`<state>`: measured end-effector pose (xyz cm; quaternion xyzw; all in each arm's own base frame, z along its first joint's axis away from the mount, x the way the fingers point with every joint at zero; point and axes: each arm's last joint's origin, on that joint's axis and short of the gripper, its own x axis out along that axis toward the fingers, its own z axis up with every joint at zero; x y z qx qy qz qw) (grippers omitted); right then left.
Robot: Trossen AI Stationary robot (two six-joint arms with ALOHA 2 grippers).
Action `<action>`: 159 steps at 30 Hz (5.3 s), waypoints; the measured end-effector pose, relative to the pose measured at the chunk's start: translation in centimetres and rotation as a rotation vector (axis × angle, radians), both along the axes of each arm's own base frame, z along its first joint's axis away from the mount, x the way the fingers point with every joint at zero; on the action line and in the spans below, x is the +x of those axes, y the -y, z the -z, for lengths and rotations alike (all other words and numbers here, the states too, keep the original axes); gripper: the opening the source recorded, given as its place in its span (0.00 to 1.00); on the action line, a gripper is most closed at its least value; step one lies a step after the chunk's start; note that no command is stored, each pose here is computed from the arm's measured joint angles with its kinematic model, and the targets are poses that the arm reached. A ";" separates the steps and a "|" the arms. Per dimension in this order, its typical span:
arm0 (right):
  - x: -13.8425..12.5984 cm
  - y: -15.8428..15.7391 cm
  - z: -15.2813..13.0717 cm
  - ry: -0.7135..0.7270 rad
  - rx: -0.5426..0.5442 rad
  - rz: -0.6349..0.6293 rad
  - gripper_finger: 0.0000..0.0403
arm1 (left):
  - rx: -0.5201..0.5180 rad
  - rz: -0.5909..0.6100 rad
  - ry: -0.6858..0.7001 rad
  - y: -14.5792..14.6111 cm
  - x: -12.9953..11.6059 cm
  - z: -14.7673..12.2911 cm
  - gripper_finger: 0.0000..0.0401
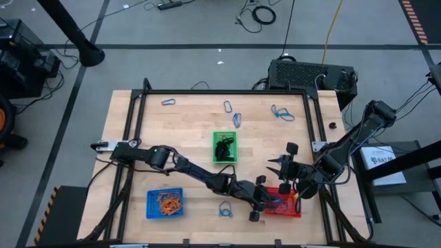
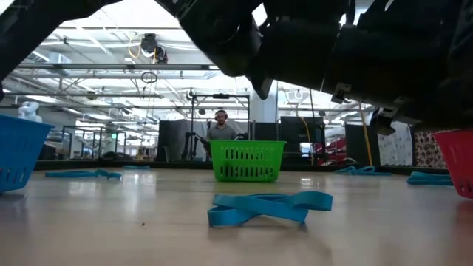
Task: Sort rubber bands into baskets
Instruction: Put the blue rubber band into the red bin
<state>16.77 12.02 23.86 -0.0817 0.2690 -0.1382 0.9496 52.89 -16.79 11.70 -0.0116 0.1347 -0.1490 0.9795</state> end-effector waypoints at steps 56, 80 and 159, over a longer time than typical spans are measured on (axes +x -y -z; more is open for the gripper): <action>-6.0 5.8 3.3 -0.186 -0.003 0.651 0.27 | 0.237 -0.303 -0.081 -22.2 5.2 -2.1 0.35; -3.2 13.4 1.5 -0.187 0.075 1.033 0.27 | 0.153 -0.452 -0.795 -29.1 -7.3 -15.8 0.34; 10.8 14.2 6.9 -0.039 0.574 -0.329 0.00 | 0.190 -0.222 -0.140 -12.1 -16.4 -4.7 0.35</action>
